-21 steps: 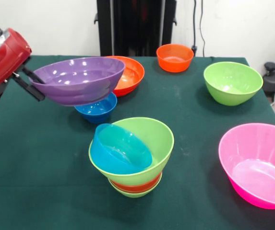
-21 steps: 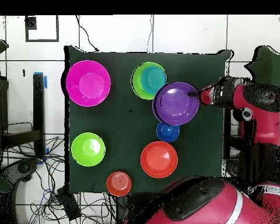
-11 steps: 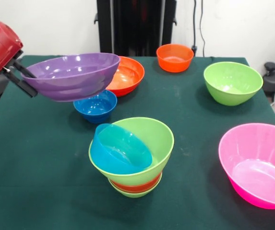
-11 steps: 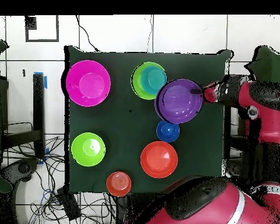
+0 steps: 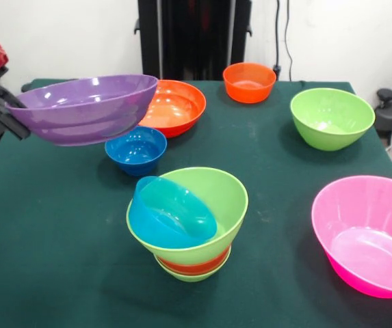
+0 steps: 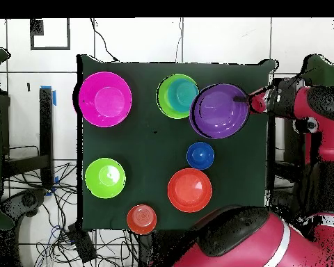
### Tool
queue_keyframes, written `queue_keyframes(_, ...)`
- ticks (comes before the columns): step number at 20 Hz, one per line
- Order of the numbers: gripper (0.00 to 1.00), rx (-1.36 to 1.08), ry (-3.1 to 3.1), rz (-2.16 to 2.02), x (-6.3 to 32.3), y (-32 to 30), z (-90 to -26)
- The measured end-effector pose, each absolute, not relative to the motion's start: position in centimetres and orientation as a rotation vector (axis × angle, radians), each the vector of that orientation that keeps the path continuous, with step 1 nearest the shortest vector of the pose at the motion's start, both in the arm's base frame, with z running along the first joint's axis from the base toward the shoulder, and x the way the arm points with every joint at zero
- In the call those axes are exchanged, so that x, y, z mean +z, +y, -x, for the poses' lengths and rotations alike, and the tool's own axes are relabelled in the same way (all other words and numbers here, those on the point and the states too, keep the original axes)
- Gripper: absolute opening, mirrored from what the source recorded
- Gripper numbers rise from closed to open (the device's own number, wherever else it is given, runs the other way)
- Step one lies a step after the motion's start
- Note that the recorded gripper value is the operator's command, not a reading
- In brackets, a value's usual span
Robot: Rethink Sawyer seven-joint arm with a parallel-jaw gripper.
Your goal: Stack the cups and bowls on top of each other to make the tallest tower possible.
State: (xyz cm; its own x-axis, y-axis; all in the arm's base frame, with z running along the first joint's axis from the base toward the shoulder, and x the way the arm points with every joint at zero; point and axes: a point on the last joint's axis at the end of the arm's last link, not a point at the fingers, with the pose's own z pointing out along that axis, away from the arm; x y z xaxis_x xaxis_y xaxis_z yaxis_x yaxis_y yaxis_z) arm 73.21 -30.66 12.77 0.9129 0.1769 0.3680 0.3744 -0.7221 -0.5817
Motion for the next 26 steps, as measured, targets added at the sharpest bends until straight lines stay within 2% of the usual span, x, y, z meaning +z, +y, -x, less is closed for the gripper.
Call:
queue_keyframes(15,0.0,-0.467,-0.357,2.403,14.5,-31.7,-75.1)
queue_keyframes(26,0.0,-0.522,-0.33,2.484,11.8,-30.9,-77.2)
